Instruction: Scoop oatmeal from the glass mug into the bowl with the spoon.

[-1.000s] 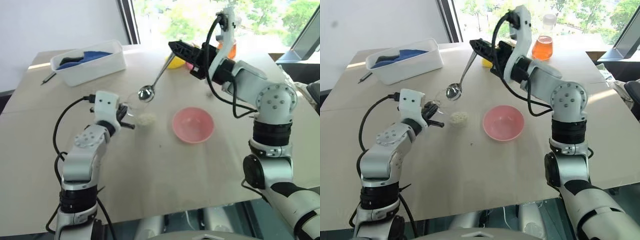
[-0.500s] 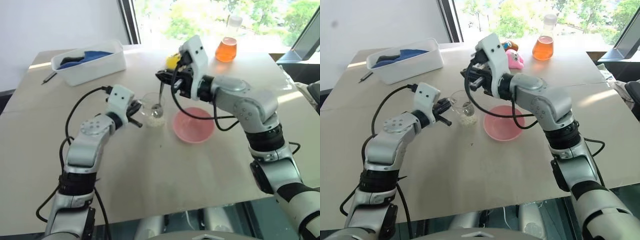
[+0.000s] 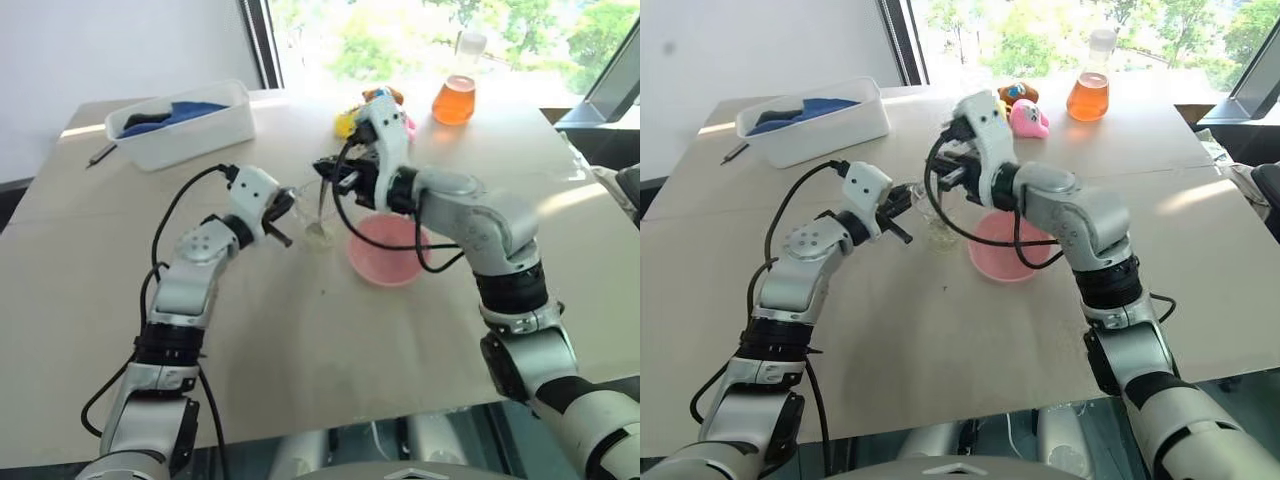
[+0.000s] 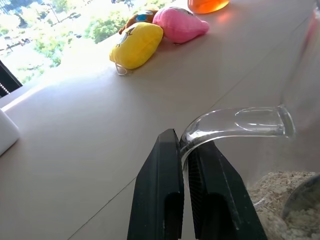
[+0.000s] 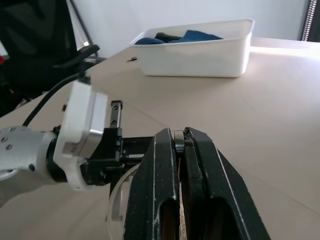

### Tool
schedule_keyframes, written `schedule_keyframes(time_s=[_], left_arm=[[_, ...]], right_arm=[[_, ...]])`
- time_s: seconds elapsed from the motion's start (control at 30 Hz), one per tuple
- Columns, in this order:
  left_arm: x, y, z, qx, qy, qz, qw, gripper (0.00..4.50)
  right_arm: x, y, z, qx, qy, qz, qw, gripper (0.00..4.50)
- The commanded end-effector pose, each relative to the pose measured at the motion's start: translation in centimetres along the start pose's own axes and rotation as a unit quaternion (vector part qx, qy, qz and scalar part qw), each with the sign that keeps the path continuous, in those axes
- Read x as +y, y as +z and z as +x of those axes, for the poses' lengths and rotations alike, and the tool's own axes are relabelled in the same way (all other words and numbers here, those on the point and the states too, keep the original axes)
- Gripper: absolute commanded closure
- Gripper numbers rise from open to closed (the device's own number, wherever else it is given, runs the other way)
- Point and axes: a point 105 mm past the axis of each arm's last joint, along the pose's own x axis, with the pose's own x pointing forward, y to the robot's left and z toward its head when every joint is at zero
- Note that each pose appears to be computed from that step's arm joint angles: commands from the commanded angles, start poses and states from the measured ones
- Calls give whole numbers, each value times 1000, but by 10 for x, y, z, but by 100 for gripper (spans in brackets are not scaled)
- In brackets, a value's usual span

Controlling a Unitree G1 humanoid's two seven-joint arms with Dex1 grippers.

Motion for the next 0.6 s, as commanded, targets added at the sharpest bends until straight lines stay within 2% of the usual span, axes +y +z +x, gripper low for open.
schedule_keyframes(time_s=[0.03,0.27,0.43,0.6], left_arm=[[-3,-8,1,12,-2,10,1000,448],[-4,-11,4,11,-3,6,1000,448],[-6,-11,6,10,-4,3,1000,448],[-5,-10,6,8,0,3,1000,448]], right_arm=[[-2,33,-9,-46,-5,22,999,450],[-11,44,-17,-61,-25,58,996,450],[-14,38,-18,-55,-33,89,994,450],[-23,31,-21,-50,-53,165,983,450]])
